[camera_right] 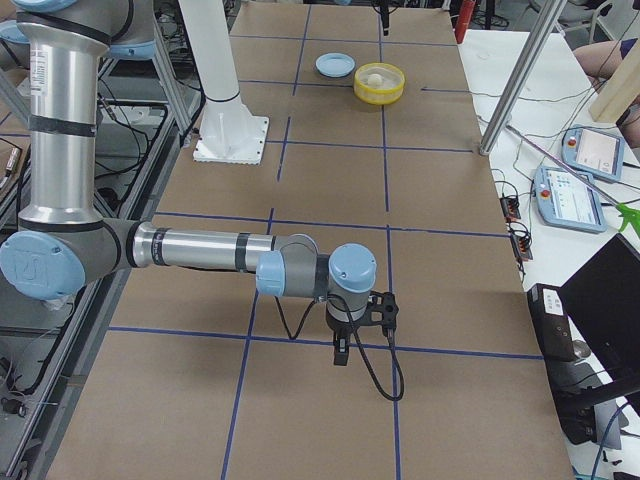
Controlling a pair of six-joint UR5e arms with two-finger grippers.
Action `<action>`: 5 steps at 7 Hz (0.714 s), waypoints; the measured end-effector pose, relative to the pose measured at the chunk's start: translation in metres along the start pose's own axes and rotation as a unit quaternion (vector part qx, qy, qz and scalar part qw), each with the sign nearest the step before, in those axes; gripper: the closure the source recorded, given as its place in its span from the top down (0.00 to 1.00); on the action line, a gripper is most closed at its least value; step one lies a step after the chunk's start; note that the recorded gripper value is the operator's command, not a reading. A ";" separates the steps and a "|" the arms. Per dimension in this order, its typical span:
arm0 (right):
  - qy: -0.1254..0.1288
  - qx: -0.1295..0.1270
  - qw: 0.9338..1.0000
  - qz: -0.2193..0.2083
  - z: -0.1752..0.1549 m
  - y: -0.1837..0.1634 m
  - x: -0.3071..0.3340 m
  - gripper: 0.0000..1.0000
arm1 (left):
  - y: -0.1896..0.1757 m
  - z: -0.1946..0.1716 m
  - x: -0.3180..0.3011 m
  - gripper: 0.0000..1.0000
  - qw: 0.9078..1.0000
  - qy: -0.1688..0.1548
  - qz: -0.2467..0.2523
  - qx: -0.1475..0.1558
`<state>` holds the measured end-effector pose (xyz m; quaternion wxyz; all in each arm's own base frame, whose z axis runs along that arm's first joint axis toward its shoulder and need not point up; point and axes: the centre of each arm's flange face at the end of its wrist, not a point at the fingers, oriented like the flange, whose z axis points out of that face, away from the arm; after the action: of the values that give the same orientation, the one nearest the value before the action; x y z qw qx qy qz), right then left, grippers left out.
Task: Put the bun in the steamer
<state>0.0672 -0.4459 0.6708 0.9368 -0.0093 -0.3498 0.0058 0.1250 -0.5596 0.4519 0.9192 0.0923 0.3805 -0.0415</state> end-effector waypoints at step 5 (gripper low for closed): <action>0.000 0.000 1.000 0.000 0.000 0.000 0.000 1.00 | 0.093 -0.055 -0.245 1.00 0.998 -0.026 0.063 -0.013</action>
<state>0.0672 -0.4459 0.6708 0.9368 -0.0093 -0.3498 0.0058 -0.0728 -0.4561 0.6000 0.9305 0.1032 0.3509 0.0186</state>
